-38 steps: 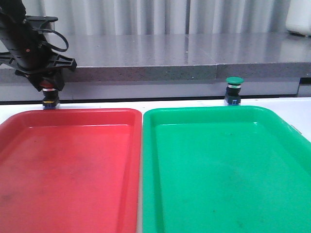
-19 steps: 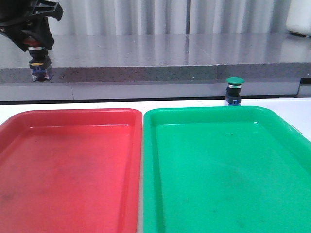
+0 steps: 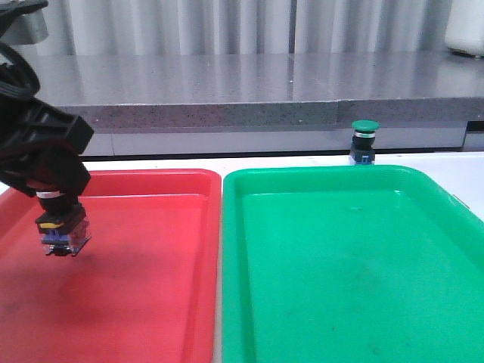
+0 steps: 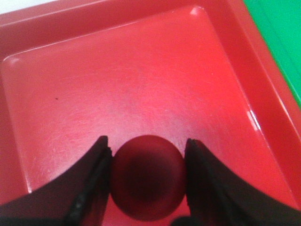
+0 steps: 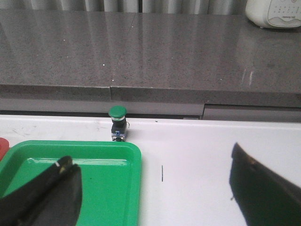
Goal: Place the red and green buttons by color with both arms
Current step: 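Lift the red button and lower it into the red tray, then open the left gripper and withdraw it upward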
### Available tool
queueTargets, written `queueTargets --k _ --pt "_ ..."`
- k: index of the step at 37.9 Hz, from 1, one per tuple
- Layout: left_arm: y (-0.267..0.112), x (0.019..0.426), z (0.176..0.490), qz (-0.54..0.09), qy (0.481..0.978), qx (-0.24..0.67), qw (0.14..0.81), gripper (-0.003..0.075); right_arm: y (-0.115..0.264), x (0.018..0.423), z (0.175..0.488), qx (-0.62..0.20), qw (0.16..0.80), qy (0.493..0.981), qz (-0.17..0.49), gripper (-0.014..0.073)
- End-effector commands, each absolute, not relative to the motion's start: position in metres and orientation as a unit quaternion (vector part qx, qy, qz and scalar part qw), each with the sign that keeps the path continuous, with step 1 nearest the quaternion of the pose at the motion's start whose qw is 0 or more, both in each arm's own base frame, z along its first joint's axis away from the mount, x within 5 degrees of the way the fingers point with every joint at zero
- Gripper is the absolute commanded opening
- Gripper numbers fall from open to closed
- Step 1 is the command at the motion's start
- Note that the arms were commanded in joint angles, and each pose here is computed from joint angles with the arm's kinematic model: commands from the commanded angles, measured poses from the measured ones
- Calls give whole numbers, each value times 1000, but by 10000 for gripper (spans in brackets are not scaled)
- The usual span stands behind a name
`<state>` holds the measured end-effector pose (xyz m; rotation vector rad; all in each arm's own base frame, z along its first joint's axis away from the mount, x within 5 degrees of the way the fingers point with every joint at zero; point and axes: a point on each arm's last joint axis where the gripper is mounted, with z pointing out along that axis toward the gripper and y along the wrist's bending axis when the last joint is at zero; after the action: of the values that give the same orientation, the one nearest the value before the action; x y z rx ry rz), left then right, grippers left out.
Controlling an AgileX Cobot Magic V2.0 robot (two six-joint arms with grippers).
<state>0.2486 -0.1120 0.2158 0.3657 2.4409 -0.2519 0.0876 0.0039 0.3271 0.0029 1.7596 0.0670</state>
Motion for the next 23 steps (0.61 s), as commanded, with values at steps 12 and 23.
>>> queueTargets --k 12,23 --pt "-118 257 209 -112 915 130 365 295 3 89 345 5 675 738 29 651" --pt "-117 254 267 -134 872 130 453 560 3 89 345 5 675 738 29 651"
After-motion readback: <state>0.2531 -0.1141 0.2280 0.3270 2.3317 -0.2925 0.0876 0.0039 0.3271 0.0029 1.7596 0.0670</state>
